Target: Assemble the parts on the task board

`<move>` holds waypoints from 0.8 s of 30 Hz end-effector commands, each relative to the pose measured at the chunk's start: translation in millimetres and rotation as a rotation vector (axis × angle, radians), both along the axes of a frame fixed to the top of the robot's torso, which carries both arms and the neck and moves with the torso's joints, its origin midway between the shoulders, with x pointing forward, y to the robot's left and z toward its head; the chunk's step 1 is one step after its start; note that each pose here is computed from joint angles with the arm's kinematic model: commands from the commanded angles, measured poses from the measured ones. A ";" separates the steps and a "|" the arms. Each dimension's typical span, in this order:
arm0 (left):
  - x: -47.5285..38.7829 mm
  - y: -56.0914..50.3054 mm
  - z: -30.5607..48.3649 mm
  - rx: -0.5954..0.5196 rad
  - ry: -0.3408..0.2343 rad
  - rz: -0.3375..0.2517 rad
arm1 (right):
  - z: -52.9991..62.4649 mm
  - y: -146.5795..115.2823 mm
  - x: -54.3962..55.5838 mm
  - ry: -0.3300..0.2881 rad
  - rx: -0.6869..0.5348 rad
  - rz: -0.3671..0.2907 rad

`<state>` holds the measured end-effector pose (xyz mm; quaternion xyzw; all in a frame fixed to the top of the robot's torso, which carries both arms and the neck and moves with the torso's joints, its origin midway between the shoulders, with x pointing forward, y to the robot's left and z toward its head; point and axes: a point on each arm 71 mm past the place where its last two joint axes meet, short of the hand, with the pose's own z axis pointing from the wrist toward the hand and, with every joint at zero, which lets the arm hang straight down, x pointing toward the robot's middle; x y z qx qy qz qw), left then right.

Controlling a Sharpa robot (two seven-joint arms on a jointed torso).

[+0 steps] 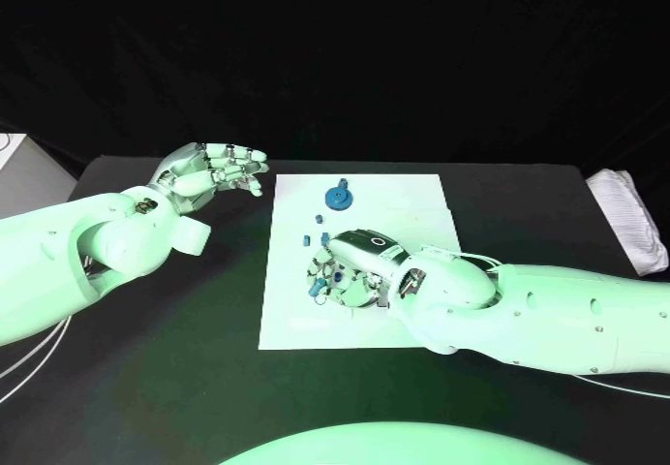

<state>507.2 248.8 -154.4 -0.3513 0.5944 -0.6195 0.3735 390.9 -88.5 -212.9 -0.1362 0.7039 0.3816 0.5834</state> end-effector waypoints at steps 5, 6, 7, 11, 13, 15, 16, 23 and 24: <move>-0.8 -1.5 0.8 -0.013 0.001 -0.015 | -3.8 2.0 -3.8 -0.022 -0.059 0.040; -0.8 -1.5 0.7 -0.013 0.001 -0.015 | -4.1 1.9 -4.0 -0.023 -0.063 0.040; -0.8 -1.4 0.7 -0.013 0.001 -0.015 | -4.4 1.7 -4.2 -0.023 -0.066 0.040; -0.6 -1.1 0.5 -0.012 0.002 -0.014 | -4.6 0.9 -5.2 -0.028 -0.076 0.038; -0.5 -0.6 0.4 -0.012 0.003 -0.013 | -4.7 0.0 -5.2 -0.034 -0.081 0.033; -0.4 -0.2 0.3 -0.011 0.003 -0.012 | -4.7 -1.0 -5.0 -0.039 -0.085 0.029; -0.3 0.0 0.3 -0.011 0.003 -0.012 | -4.7 -1.7 -4.9 -0.040 -0.087 0.027; -0.1 1.0 0.0 -0.009 0.006 -0.010 | -5.0 -4.6 -4.3 -0.047 -0.096 0.018; -0.1 1.1 0.0 -0.009 0.006 -0.010 | -5.1 -4.8 -4.3 -0.047 -0.096 0.017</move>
